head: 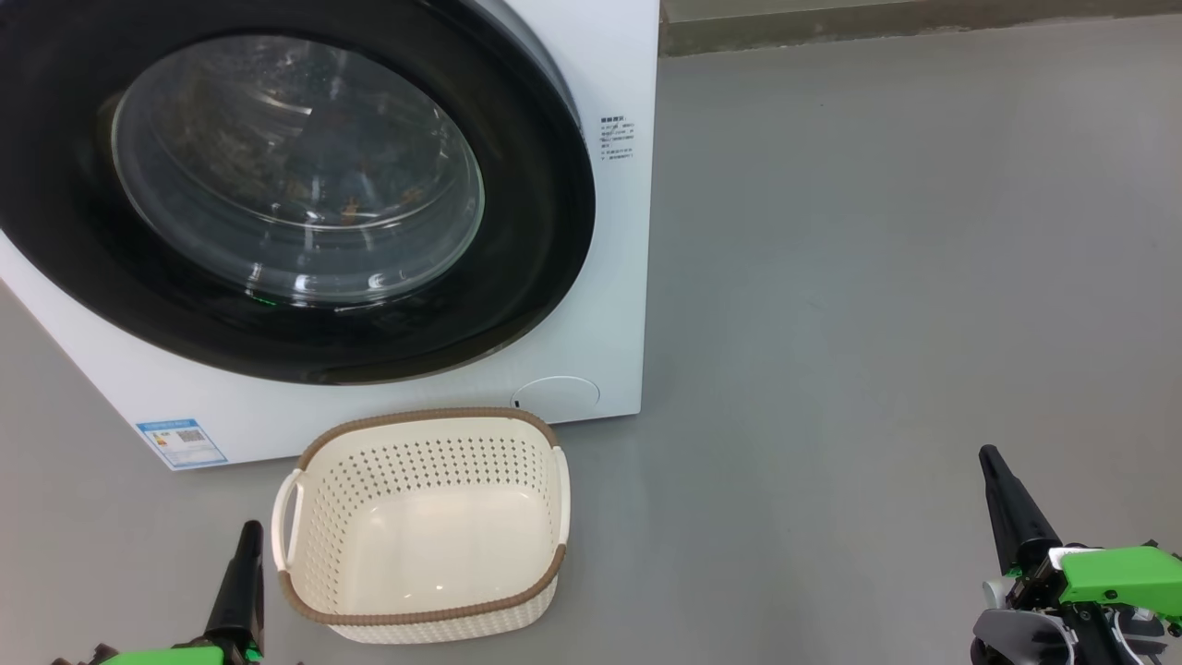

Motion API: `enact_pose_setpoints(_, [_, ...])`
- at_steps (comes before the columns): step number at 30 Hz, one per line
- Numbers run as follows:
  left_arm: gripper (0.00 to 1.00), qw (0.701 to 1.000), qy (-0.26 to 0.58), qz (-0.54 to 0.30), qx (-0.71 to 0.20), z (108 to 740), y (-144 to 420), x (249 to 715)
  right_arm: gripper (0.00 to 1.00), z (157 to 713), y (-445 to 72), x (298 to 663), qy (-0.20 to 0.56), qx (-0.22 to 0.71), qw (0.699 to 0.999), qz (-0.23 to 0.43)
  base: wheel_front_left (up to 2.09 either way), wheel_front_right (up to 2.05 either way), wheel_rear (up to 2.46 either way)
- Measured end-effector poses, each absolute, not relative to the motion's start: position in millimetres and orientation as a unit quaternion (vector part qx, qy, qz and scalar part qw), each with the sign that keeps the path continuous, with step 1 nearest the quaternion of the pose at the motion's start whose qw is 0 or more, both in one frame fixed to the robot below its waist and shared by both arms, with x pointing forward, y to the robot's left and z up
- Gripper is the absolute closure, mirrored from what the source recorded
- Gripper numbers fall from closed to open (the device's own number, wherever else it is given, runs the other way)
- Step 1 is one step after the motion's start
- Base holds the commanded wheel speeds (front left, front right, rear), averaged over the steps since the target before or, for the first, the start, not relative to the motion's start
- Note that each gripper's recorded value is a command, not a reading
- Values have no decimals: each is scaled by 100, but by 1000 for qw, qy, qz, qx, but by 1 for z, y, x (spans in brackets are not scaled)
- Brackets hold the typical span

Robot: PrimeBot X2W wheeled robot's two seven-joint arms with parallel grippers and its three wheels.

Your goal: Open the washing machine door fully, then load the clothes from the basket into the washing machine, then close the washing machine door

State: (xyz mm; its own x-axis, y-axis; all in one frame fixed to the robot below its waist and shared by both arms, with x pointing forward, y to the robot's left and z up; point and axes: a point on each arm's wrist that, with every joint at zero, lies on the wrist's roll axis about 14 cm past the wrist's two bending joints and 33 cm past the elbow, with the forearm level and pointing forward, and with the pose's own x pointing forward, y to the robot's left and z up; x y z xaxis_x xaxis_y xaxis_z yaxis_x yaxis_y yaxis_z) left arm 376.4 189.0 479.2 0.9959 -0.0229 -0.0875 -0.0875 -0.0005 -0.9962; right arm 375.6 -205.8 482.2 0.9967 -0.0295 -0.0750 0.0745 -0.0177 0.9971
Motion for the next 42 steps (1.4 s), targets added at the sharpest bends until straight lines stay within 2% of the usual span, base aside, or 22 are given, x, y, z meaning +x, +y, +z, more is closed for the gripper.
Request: enact_pose_setpoints(42, [100,706,39,23,-707,479,189,376,100,482,-206,376,16,712,701,-37,0,0,0])
